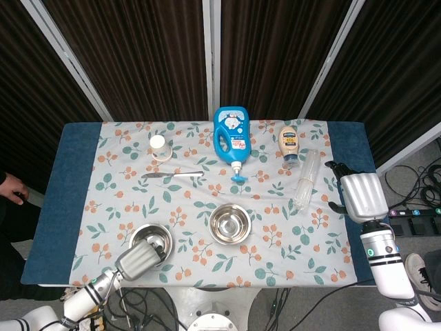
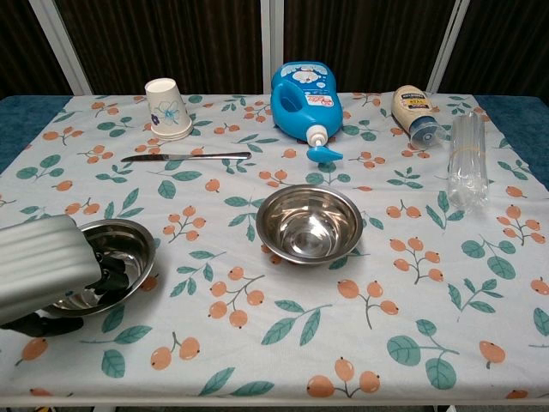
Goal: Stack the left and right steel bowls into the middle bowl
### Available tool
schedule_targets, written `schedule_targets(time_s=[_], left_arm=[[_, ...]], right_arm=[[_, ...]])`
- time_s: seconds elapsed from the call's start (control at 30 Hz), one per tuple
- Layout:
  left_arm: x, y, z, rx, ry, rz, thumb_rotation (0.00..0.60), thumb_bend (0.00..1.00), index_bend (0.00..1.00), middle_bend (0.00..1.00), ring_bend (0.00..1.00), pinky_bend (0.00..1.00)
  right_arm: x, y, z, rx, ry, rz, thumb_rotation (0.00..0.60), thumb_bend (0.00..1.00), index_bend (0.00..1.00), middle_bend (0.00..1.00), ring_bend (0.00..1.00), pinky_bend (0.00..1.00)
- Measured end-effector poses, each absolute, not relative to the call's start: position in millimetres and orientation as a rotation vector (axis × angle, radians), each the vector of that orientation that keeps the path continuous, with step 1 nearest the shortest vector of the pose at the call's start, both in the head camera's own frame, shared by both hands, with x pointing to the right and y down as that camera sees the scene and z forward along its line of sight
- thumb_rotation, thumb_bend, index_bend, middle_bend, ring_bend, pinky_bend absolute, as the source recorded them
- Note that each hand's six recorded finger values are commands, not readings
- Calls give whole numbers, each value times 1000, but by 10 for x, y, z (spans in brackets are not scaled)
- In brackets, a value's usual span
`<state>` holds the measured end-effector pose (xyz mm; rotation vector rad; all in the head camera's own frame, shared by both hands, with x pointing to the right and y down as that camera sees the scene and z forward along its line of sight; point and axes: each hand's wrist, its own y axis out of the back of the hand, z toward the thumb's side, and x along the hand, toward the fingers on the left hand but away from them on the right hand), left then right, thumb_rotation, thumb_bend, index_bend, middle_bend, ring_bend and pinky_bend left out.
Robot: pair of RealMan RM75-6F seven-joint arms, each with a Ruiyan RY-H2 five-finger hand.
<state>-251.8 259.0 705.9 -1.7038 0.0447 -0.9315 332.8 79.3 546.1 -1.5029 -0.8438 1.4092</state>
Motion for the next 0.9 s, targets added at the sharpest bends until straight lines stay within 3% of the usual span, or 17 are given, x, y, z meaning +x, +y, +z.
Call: schedule_targets(time_s=[0.3, 0.9], left_arm=[[-2464, 2581, 7102, -1677, 49, -904, 600, 305, 690, 698, 731, 823], [-2328, 2469, 7011, -1663, 112, -852, 600, 324, 723, 736, 764, 836]], right_arm=[[3364, 793, 5468, -1500, -847, 1417, 600, 14, 238, 358, 588, 649], [3435, 795, 5476, -1496, -856, 1434, 600, 14, 238, 360, 587, 649]])
